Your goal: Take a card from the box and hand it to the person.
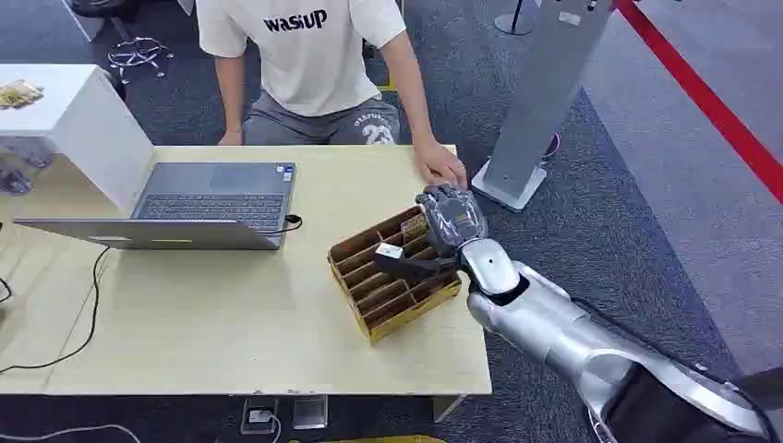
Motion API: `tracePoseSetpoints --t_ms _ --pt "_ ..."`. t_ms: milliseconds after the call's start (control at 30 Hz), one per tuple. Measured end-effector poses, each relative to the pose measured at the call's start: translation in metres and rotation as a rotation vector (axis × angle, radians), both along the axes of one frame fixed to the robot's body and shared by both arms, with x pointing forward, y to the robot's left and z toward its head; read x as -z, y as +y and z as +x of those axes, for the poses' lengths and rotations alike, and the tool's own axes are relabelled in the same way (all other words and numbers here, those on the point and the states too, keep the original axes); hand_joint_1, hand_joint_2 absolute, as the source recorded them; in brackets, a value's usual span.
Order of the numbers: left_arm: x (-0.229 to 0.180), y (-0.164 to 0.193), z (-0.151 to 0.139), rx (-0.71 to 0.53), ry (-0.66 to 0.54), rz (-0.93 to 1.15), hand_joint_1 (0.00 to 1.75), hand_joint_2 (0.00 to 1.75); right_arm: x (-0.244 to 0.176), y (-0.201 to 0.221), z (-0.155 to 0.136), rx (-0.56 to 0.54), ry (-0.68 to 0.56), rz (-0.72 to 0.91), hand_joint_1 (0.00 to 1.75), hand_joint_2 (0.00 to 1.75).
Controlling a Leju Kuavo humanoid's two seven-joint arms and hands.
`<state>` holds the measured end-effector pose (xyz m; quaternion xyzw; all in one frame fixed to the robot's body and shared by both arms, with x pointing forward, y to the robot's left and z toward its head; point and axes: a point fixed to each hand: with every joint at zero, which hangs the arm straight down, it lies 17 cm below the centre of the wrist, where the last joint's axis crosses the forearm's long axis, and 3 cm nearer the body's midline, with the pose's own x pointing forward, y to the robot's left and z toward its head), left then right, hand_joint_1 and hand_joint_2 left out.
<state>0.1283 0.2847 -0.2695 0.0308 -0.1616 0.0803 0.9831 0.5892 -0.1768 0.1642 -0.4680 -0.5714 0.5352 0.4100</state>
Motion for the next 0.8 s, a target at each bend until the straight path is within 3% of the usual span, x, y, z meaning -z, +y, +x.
tracePoseSetpoints --t_ms 400,800 --pt "0.0 0.0 0.001 0.0 -0.001 0.002 0.0 0.0 0.011 0.0 -0.004 -0.015 0.017 -0.011 0.7 1.75" --pt "0.0 0.0 0.003 0.004 0.0 0.003 0.0 0.0 0.014 0.004 -0.008 -0.019 0.019 -0.004 0.93 1.75"
